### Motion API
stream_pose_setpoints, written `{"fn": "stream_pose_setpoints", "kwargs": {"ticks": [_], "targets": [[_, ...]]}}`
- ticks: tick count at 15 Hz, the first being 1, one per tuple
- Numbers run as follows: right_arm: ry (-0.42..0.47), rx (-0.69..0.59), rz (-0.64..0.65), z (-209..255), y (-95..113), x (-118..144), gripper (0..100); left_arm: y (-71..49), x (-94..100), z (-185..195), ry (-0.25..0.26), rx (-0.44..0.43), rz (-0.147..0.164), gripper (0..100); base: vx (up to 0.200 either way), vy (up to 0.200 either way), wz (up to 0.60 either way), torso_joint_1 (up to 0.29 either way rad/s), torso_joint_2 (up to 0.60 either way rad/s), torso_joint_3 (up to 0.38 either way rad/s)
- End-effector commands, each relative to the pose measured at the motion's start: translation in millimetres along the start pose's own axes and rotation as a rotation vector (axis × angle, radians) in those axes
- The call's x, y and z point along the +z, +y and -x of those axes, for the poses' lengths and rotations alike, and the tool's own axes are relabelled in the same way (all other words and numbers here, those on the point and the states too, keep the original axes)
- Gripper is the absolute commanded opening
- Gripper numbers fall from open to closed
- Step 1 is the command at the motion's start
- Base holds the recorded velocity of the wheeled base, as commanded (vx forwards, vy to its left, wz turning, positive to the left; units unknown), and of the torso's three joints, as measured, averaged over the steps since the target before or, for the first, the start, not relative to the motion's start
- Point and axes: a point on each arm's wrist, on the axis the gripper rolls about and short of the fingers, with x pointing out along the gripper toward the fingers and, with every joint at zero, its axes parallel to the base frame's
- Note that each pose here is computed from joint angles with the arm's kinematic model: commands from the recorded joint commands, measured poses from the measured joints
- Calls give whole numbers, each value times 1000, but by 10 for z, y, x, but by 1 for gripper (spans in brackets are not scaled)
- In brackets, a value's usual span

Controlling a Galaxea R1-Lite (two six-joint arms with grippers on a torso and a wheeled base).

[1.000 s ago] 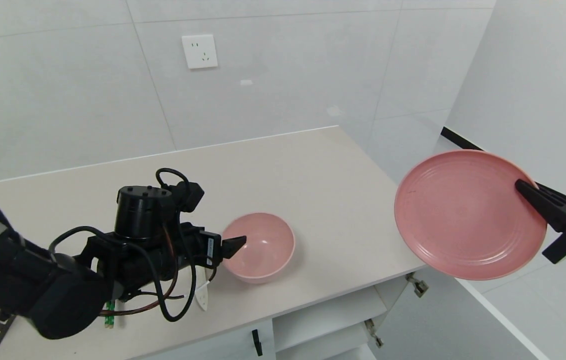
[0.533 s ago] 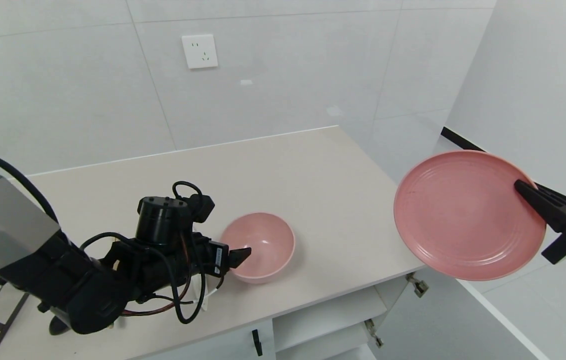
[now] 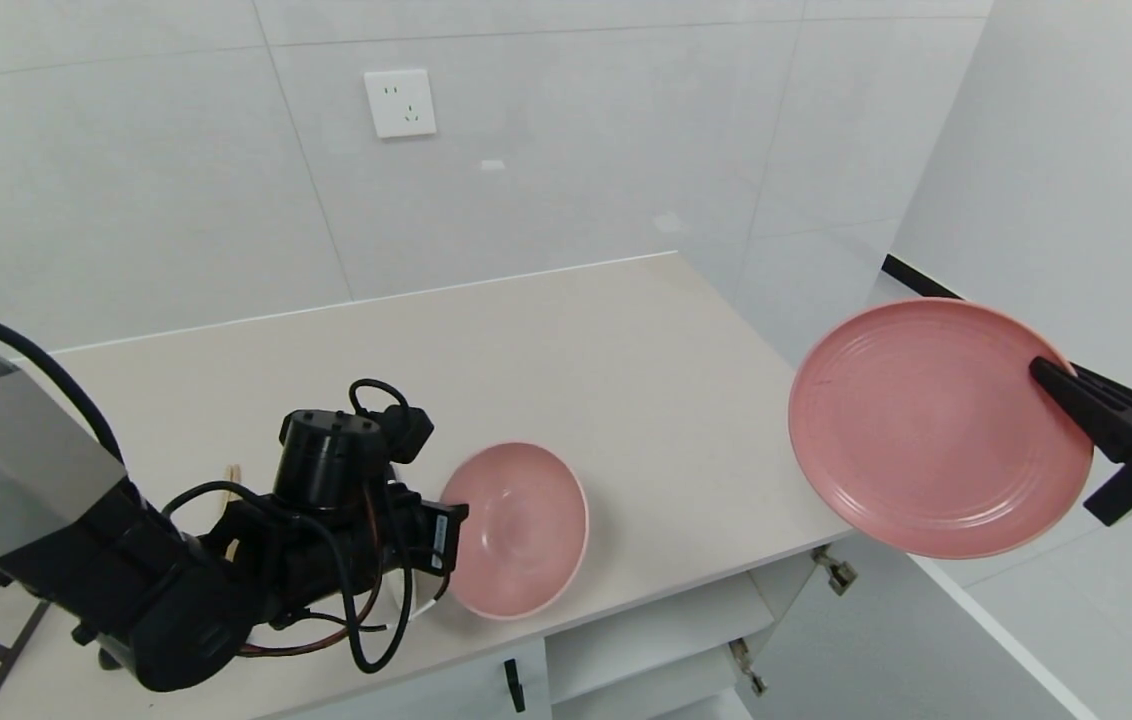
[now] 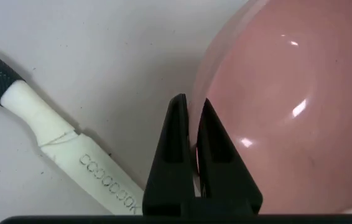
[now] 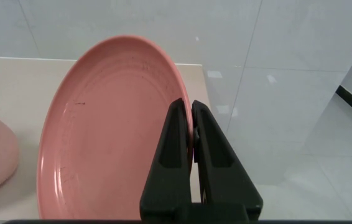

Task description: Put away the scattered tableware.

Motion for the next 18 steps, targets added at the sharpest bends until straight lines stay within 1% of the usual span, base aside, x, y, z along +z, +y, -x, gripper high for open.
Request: {"fn": "stream_pose_setpoints", "kwargs": {"ticks": [1,2,4,5,6,7,8,10,11,12,13,14,15,16,17,18], "targets": [[1,0,0,-2,0,-2,0,-42,180,140,-109,-17,-12,0,0,0,0,0,0,0],[1,0,0,-2,0,-2,0,-46,195,151,-120,-19,-13,0,0,0,0,0,0,0],[0,2,0,-4,-1,1,0,-128,451,462,-288,-63,-34,0,0,0,0,0,0,0],[0,0,0,-4,-1,1,0,-147,513,591,-330,-73,-38,0,0,0,0,0,0,0],[0,0,0,-4,-1,1,0,-160,555,680,-360,-77,-40,0,0,0,0,0,0,0],[-2,0,2,-2,-1,4,0,-178,614,814,-405,-84,-45,0,0,0,0,0,0,0],[-2,0,2,-2,-1,4,0,-203,649,923,-440,-92,-60,0,0,0,0,0,0,0],[-2,2,2,-2,0,4,0,-220,652,1062,-473,-97,-82,0,0,0,0,0,0,0],[-2,2,2,-2,0,4,0,-220,652,1062,-473,-97,-82,0,0,0,0,0,0,0],[-2,2,2,2,1,4,0,-233,694,1239,-531,-96,-106,0,0,0,0,0,0,0],[-5,0,3,6,1,9,0,-245,704,1352,-562,-102,-112,0,0,0,0,0,0,0],[-7,8,3,19,16,12,0,-249,655,1462,-572,-112,-113,0,0,0,0,0,0,0],[-7,12,1,33,27,13,0,-244,571,1542,-566,-142,-123,0,0,0,0,0,0,0],[-7,12,1,42,29,13,0,-243,540,1563,-562,-155,-126,0,0,0,0,0,0,0],[-9,32,-7,58,67,13,0,-229,409,1665,-558,-216,-148,0,0,0,0,0,0,0],[1,41,-14,78,87,-7,0,-233,390,1752,-579,-247,-159,0,0,0,0,0,0,0]]}}
